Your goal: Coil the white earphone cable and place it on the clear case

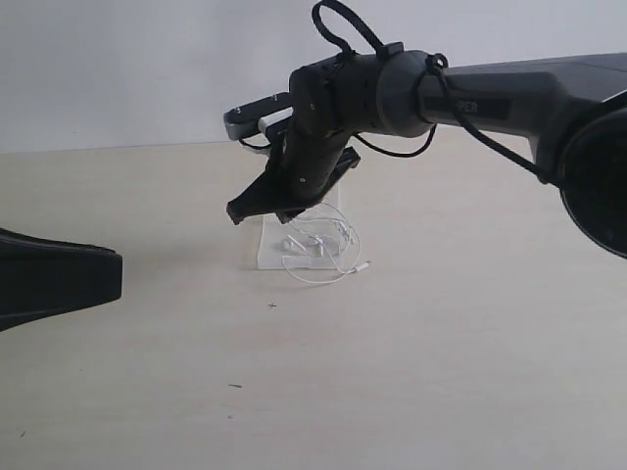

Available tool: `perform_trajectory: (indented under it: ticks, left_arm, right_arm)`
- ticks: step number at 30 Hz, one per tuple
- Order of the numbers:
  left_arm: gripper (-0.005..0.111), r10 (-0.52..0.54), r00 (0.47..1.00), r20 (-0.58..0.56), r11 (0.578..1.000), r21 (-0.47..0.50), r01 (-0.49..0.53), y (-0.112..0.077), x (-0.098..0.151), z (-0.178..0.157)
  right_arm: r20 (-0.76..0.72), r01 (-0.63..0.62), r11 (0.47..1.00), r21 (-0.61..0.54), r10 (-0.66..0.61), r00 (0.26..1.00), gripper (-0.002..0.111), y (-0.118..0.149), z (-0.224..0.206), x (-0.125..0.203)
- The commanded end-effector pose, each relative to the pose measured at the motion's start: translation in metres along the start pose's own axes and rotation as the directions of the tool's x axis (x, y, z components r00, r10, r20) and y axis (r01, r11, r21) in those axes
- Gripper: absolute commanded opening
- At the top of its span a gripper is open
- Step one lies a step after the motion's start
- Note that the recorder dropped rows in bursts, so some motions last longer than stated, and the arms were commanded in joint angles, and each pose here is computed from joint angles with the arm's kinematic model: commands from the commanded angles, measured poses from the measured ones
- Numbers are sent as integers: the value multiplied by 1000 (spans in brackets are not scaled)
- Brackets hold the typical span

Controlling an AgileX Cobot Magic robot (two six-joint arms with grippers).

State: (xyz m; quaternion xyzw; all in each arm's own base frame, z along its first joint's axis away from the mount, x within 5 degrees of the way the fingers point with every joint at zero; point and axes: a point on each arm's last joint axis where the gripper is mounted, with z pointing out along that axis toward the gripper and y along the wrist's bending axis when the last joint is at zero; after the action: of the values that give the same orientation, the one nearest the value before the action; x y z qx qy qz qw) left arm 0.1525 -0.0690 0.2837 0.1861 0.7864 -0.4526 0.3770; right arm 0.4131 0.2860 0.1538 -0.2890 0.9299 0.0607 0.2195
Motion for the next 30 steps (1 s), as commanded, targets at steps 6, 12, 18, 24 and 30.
perform_trajectory:
  ticks: [6,12,18,24,30]
  left_arm:
    - [45,0,1000,9,1000,1,0,-1,0,0]
    - [45,0,1000,9,1000,1,0,-1,0,0]
    - [45,0,1000,9,1000,1,0,-1,0,0]
    - [45,0,1000,9,1000,1,0,-1,0,0]
    - [45,0,1000,9,1000,1,0,-1,0,0]
  right_arm:
    - [-39,-4,1000,10,5,999,0,-2,10,5]
    - [-39,3,1000,11,-2,999,30,-2,10,5]
    - [-39,6,1000,14,-5,999,64,-3,9,5]
    - [-37,-8,1000,30,9,999,65,-4,4,3]
    - [-39,12,991,134,-6,999,65,-14,-10,1]
